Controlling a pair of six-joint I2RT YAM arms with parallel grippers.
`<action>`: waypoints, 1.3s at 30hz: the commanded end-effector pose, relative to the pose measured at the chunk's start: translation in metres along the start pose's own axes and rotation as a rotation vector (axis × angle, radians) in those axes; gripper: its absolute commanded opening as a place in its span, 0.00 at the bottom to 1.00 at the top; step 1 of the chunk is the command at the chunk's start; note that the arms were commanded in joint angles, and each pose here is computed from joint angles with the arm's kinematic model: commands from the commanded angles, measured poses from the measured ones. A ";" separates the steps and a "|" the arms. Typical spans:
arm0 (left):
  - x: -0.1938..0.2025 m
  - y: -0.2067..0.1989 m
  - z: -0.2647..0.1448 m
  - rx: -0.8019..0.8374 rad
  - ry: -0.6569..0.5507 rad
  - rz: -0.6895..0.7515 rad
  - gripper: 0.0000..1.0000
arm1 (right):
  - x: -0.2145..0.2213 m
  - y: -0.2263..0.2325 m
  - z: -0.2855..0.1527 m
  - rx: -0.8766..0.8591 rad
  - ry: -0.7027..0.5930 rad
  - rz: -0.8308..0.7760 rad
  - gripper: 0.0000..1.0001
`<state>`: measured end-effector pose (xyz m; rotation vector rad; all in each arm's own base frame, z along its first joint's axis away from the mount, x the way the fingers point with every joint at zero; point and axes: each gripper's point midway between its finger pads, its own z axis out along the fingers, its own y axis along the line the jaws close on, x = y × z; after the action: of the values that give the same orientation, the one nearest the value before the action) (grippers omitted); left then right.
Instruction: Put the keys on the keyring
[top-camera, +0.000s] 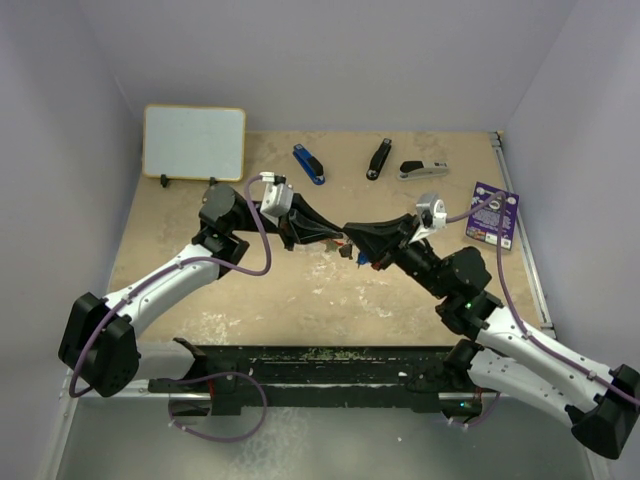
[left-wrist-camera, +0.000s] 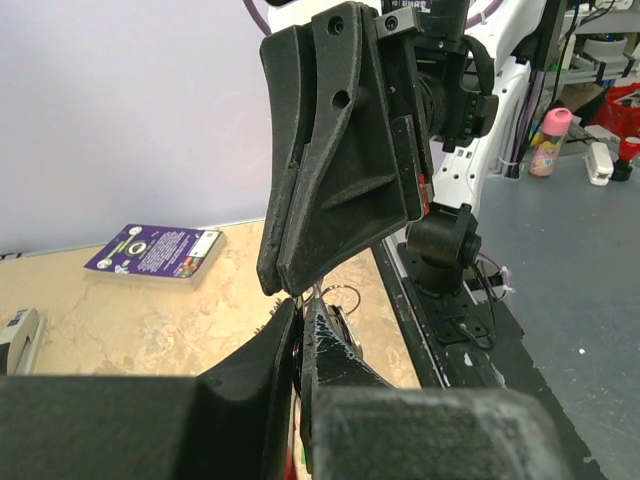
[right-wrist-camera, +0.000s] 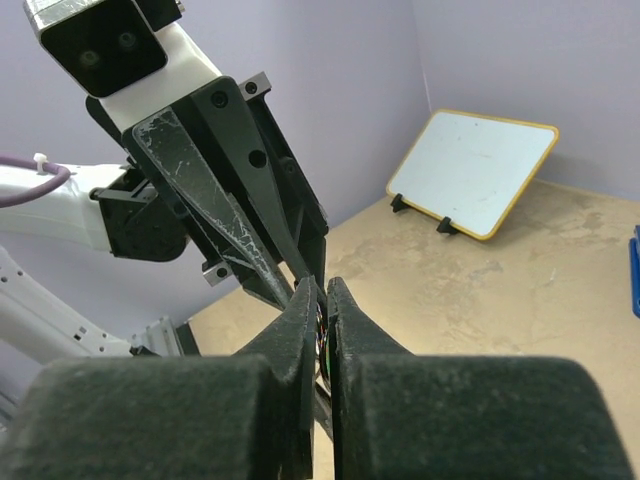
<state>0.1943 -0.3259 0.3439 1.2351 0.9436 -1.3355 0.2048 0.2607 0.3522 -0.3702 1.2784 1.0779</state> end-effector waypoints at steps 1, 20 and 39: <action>-0.026 -0.003 0.002 0.006 -0.058 0.090 0.03 | -0.018 0.006 0.006 -0.021 -0.060 -0.012 0.00; -0.026 -0.004 -0.001 -0.011 -0.063 0.076 0.03 | -0.029 -0.011 -0.019 0.106 -0.101 0.010 0.34; -0.043 0.006 0.000 -0.074 -0.127 -0.022 0.03 | -0.035 0.005 -0.012 -0.021 -0.202 0.001 0.34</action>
<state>0.1978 -0.3253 0.3503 1.1569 0.9977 -1.3786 0.2089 0.2443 0.3483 -0.2807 1.2581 1.0451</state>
